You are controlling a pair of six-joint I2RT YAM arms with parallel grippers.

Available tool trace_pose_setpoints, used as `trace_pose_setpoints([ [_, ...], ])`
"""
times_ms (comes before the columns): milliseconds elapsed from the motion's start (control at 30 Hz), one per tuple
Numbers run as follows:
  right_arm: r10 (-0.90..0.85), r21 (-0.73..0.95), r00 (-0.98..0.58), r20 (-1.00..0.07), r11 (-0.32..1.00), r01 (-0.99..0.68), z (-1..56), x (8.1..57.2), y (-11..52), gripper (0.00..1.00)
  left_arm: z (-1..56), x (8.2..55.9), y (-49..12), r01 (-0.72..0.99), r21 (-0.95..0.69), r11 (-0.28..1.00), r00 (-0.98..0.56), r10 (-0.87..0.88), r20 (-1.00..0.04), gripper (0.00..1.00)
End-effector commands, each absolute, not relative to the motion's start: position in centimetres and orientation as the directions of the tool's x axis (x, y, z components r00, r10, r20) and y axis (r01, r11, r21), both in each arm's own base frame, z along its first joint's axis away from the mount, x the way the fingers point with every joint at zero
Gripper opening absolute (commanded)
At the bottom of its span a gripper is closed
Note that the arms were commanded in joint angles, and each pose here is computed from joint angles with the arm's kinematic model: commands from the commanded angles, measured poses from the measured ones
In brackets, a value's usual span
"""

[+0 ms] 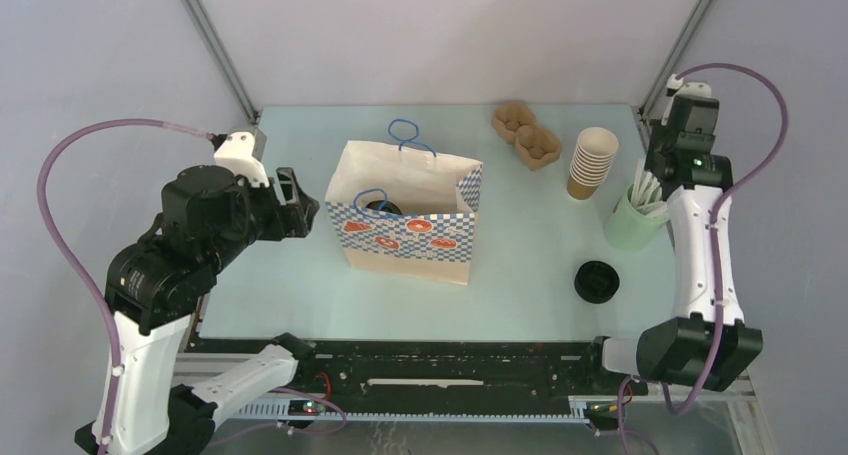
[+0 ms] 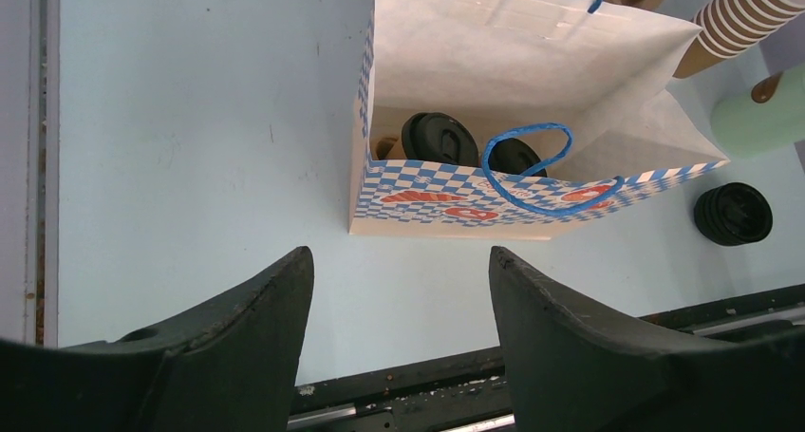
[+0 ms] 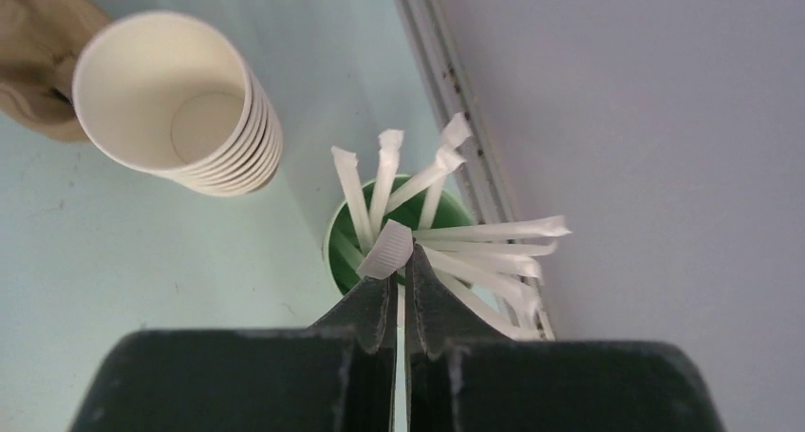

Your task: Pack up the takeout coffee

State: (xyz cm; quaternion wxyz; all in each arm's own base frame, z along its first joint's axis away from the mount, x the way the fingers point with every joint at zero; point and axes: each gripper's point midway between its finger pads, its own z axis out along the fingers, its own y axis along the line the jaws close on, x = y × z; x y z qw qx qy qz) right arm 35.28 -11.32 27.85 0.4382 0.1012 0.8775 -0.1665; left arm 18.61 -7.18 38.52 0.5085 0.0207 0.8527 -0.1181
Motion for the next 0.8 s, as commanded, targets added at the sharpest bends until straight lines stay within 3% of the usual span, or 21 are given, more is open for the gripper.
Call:
trace_pose_setpoints([
  [0, 0.022, -0.177, -0.415, -0.909, 0.883, 0.434, 36.6, 31.4, -11.8, 0.0, 40.1, 18.6, -6.7, 0.158, -0.177, 0.971, -0.43, -0.094, -0.898, 0.73],
  [133, 0.049, -0.111, -0.343, -0.938, 0.895, 0.432, 39.5, 28.4, -10.5, 0.0, 39.9, 18.8, -7.0, 0.167, -0.173, 0.971, -0.434, -0.085, -0.897, 0.73],
  [233, 0.059, -0.027, -0.24, -0.969, 0.941, 0.338, 42.8, 27.2, -8.0, 0.0, 40.1, 18.8, -7.1, 0.177, -0.172, 0.969, -0.43, -0.081, -0.899, 0.73],
  [300, 0.075, 0.057, -0.165, -0.983, 0.992, 0.111, 45.4, 26.9, -3.4, 0.0, 40.2, 18.8, -7.1, 0.176, -0.173, 0.969, -0.425, -0.083, -0.901, 0.73],
  [333, 0.076, 0.087, -0.136, -0.988, 0.993, -0.079, 46.6, 26.7, 0.1, 0.0, 40.2, 18.8, -7.0, 0.175, -0.175, 0.969, -0.423, -0.086, -0.902, 0.73],
  [433, 0.18, 0.221, -0.129, -0.975, 0.8, -0.557, 49.7, 24.3, 9.8, 0.0, 40.4, 18.8, -7.1, 0.172, -0.192, 0.966, -0.412, -0.106, -0.905, 0.73],
  [500, 0.211, 0.255, -0.15, -0.966, 0.673, -0.695, 51.2, 23.0, 14.4, 0.0, 40.4, 18.8, -7.1, 0.17, -0.201, 0.965, -0.409, -0.116, -0.905, 0.73],
  [667, 0.212, 0.283, -0.197, -0.957, 0.536, -0.795, 52.1, 22.9, 22.0, 0.0, 40.6, 18.6, -7.4, 0.178, -0.225, 0.958, -0.404, -0.137, -0.904, 0.73],
  [767, 0.132, 0.261, -0.229, -0.964, 0.616, -0.743, 50.7, 24.9, 24.4, 0.0, 40.8, 18.4, -7.5, 0.184, -0.237, 0.954, -0.403, -0.147, -0.903, 0.73],
])
